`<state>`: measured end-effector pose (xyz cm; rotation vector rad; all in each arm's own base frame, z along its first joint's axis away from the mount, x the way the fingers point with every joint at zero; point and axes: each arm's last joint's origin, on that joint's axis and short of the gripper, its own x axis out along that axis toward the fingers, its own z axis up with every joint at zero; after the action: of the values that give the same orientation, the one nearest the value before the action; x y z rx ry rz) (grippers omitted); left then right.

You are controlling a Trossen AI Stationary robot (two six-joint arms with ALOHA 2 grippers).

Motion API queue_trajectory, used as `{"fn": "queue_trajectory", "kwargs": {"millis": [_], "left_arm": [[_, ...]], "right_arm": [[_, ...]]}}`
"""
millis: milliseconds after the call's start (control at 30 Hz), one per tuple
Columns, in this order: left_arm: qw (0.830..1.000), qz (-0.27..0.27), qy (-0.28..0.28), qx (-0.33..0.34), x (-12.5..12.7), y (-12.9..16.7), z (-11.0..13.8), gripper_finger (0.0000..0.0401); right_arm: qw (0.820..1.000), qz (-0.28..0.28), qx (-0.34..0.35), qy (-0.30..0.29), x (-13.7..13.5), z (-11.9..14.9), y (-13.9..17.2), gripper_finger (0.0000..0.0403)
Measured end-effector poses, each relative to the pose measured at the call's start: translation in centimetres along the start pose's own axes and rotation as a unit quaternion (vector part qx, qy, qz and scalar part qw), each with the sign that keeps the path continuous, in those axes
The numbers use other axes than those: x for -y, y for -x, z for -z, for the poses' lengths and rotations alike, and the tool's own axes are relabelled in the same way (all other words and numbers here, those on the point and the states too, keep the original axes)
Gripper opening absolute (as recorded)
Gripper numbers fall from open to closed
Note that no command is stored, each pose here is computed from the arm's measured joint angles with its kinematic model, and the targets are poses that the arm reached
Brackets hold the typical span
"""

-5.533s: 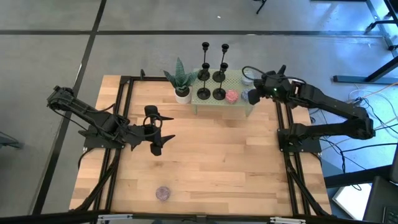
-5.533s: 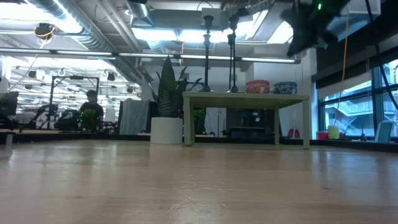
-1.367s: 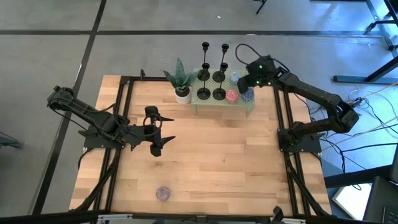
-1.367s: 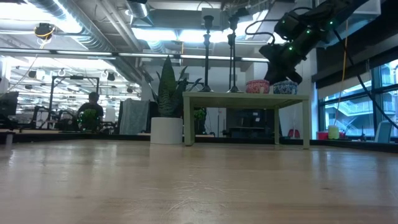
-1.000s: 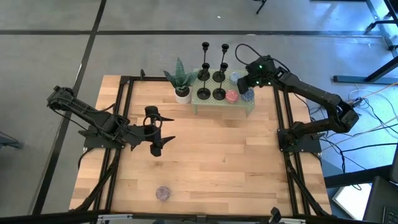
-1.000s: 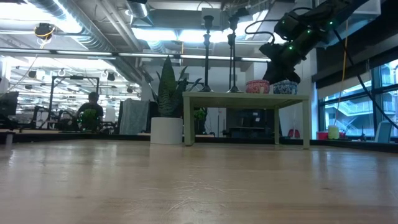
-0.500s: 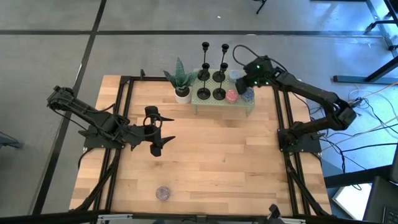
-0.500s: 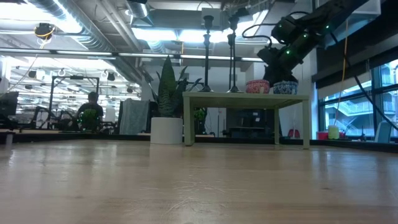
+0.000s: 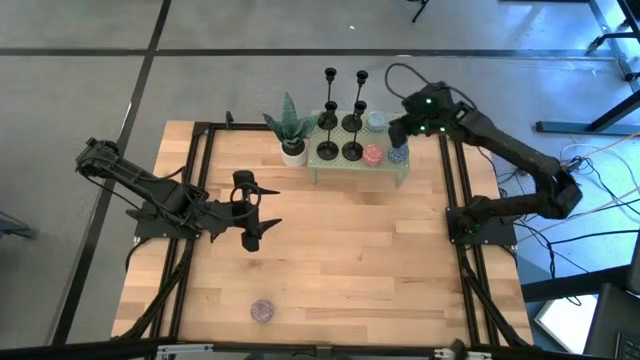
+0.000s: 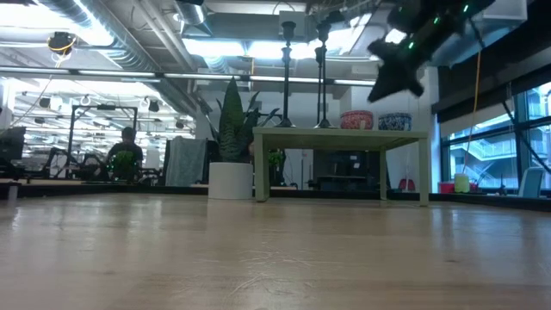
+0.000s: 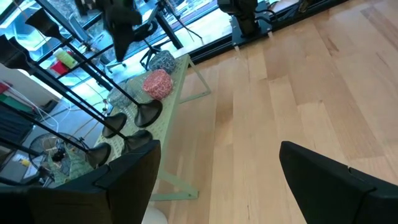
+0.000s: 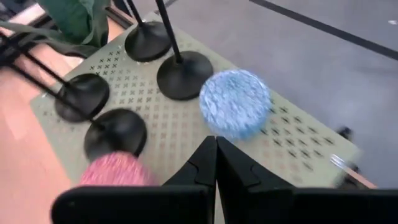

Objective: Pick & Place candle stick holders
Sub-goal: Align the violet scented candle with the other light blue scented candle on the shelf

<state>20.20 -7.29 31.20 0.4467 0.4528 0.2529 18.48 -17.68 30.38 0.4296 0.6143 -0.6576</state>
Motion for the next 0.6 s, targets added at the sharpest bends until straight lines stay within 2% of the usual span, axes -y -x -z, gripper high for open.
{"fn": "queue_trajectory", "kwargs": {"millis": [167, 267, 333, 400, 500, 600], "left_arm": [[1.000, -0.024, 0.011, -0.002, -0.1, 0.0, 0.0, 0.0326], [0.998, -0.051, 0.040, -0.005, -0.3, 0.0, 0.0, 0.0326], [0.997, -0.047, 0.053, -0.009, -0.3, 0.0, 0.1, 0.0326], [0.998, -0.017, 0.064, -0.012, -0.1, 0.0, 0.3, 0.0326], [0.995, 0.051, 0.088, -0.013, 0.4, 0.0, 0.4, 0.0326], [0.982, 0.143, 0.125, -0.015, 1.0, 0.0, 0.3, 0.0326]], "right_arm": [[1.000, 0.015, -0.009, 0.016, -2.2, 0.2, 5.6, 0.0007], [0.999, 0.002, 0.026, 0.028, -4.0, 1.4, 9.2, 0.0004], [0.998, -0.023, 0.054, 0.027, -4.9, 2.7, 11.3, 0.0003], [0.995, -0.059, 0.076, 0.025, -5.7, 4.4, 12.5, 0.0004], [0.985, -0.139, 0.105, 0.021, -6.7, 7.0, 12.4, 0.0007], [0.956, -0.254, 0.144, 0.033, -8.4, 8.8, 11.1, 0.0007]]}}
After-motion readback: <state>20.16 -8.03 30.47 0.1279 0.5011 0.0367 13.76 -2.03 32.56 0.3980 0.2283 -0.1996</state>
